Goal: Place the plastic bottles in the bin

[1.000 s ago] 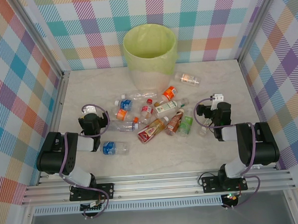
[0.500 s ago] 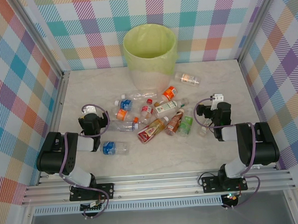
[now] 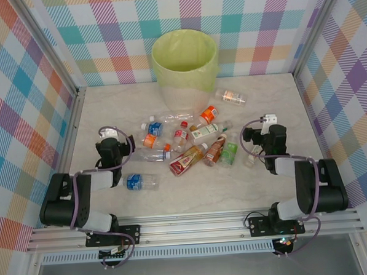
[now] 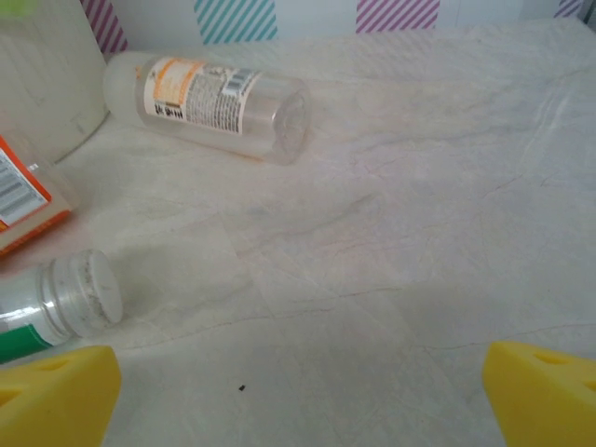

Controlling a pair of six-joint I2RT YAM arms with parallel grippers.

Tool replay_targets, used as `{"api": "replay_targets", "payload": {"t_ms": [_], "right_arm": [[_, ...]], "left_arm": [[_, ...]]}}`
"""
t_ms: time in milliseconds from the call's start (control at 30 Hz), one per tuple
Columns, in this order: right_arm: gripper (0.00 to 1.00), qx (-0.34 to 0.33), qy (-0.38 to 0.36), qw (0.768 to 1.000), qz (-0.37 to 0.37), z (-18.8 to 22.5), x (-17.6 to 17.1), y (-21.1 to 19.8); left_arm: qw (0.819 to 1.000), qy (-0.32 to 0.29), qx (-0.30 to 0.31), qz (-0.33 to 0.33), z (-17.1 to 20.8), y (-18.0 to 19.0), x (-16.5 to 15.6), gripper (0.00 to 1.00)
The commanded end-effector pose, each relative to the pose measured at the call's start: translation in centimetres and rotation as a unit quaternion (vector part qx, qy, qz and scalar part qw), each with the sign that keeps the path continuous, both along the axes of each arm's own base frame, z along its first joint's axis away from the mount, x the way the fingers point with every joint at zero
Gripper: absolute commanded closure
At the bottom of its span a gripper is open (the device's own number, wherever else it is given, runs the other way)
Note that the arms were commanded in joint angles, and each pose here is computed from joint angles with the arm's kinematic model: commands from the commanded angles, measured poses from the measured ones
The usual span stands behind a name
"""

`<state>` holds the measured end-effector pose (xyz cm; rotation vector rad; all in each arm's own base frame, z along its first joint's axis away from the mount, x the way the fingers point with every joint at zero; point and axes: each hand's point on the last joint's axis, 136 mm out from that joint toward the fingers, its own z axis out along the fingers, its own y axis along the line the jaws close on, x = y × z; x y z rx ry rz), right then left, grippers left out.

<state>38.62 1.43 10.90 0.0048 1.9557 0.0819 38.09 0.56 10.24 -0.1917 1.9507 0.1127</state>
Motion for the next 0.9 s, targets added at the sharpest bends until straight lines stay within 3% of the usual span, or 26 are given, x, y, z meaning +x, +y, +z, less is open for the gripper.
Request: {"api": "replay_targets", "payload": {"t_ms": [0,167,300,433,533,633,700,867], "right_arm": [[0.0,0.006,-0.017,1.0,0.0,3.2,-0.1,0.1],[0.0,0.07,-0.006,0.996,-0.05,6.4,-1.0,-0.7],[0.0,0.105,0.072,0.981,-0.144,5.6,-2.9,-2.9],[0.0,0.149,0.125,0.97,-0.147,3.9,-4.7,-2.4],[0.0,0.177,0.178,0.956,-0.15,2.3,-5.8,-1.7],[0.0,0.203,0.266,0.921,-0.202,0.1,-7.5,-1.8],[0.0,0.219,0.321,0.901,-0.192,-1.4,-8.3,-0.6],[0.0,0.233,0.39,0.876,-0.16,-4.4,-9.2,2.2]], "left_arm": [[0.999,-0.031,-0.007,0.008,3.7,0.1,-0.2,0.0],[0.994,-0.026,-0.078,0.073,5.8,1.3,-2.0,0.0],[0.979,-0.006,-0.186,0.083,7.5,0.1,-3.2,0.0],[0.961,0.032,-0.261,0.084,7.9,-1.1,-4.9,0.0],[0.955,0.073,-0.28,0.069,7.4,-2.2,-5.8,0.0],[0.946,0.137,-0.285,0.069,6.2,-3.0,-6.6,0.0],[0.94,0.165,-0.295,0.046,5.6,-4.1,-6.6,0.0],[0.93,0.175,-0.322,0.023,5.5,-5.4,-6.3,0.0]]}}
